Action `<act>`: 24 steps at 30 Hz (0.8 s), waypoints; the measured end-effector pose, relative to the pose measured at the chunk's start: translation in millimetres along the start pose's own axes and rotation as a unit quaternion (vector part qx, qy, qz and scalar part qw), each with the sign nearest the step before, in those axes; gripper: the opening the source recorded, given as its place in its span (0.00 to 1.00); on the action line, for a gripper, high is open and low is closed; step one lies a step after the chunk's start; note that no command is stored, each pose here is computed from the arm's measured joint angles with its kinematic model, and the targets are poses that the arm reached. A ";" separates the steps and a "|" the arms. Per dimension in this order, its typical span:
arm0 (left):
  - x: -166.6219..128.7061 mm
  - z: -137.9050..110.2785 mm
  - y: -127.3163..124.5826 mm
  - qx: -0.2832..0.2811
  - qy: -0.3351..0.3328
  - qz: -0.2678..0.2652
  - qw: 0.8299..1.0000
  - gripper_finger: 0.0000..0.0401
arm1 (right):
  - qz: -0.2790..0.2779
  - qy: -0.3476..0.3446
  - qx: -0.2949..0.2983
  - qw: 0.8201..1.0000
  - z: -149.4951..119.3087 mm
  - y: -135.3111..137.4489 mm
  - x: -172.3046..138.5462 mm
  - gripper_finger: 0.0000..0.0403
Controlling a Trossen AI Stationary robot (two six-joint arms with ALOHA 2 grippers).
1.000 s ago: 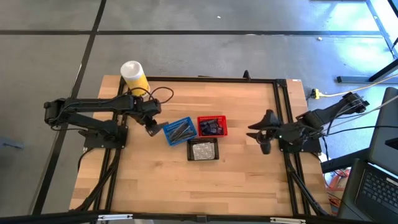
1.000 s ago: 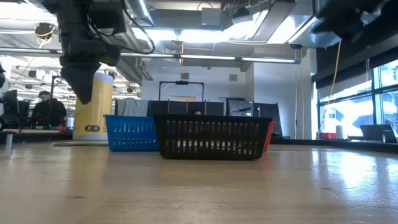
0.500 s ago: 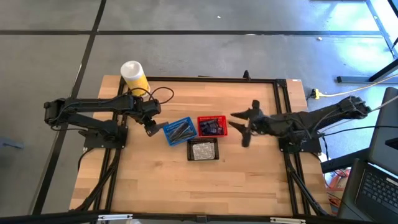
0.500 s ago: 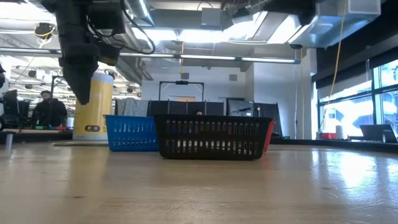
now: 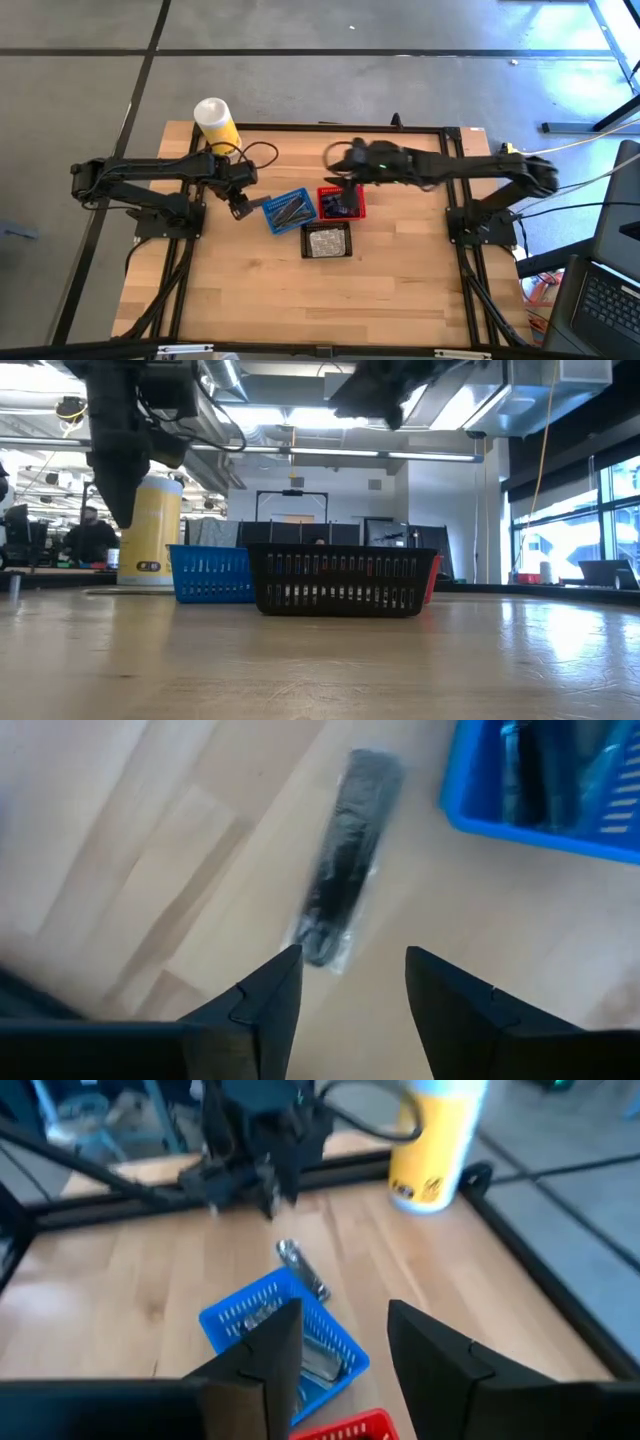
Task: Pick & Place Travel size toiletries
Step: Adjust the blue bin
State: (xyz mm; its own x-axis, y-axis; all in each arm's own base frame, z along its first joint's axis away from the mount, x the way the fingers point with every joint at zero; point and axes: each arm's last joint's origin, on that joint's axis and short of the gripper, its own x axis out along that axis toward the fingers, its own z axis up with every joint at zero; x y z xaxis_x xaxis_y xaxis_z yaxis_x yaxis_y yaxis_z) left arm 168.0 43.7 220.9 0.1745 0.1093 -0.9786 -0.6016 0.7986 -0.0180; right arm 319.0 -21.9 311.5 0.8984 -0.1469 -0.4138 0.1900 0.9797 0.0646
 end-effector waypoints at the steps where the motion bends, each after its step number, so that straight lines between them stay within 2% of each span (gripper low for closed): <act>1: 0.0 -0.9 0.9 -0.004 0.002 0.009 1.000 0.43 | 0.006 0.012 -0.003 1.000 0.9 -2.3 9.0 0.37; 4: 1.9 -2.7 3.4 -0.028 0.002 0.042 0.999 0.43 | 0.025 0.041 -0.013 0.999 5.5 -5.0 32.6 0.35; 7: 7.3 -6.8 3.7 -0.030 0.018 0.036 0.999 0.43 | 0.032 0.056 -0.038 0.997 15.3 -3.1 46.6 0.32; 11: 12.1 -11.8 -5.9 0.016 0.040 -0.029 0.999 0.43 | 0.041 0.087 -0.070 0.993 18.0 1.6 51.8 0.28; 13: 14.5 -12.0 -14.5 0.049 0.027 -0.062 0.997 0.43 | 0.042 0.095 -0.078 0.992 16.5 1.9 51.5 0.25; 16: 25.7 -9.9 -26.9 0.092 -0.010 -0.081 0.992 0.43 | 0.042 0.105 -0.081 0.990 15.4 1.6 49.8 0.21; 24: 67.1 5.8 -41.8 0.100 0.019 -0.038 0.994 0.41 | 0.036 0.108 -0.081 0.990 15.9 -0.3 47.5 0.05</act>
State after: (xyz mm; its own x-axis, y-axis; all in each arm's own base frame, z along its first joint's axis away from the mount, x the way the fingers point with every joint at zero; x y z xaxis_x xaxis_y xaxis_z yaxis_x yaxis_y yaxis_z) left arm 209.4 21.1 157.2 0.1804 0.0251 -0.9833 -0.4207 0.9056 -0.0541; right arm 367.9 -31.4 306.3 0.7986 -0.0607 -0.5988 0.0472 0.9982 -0.0383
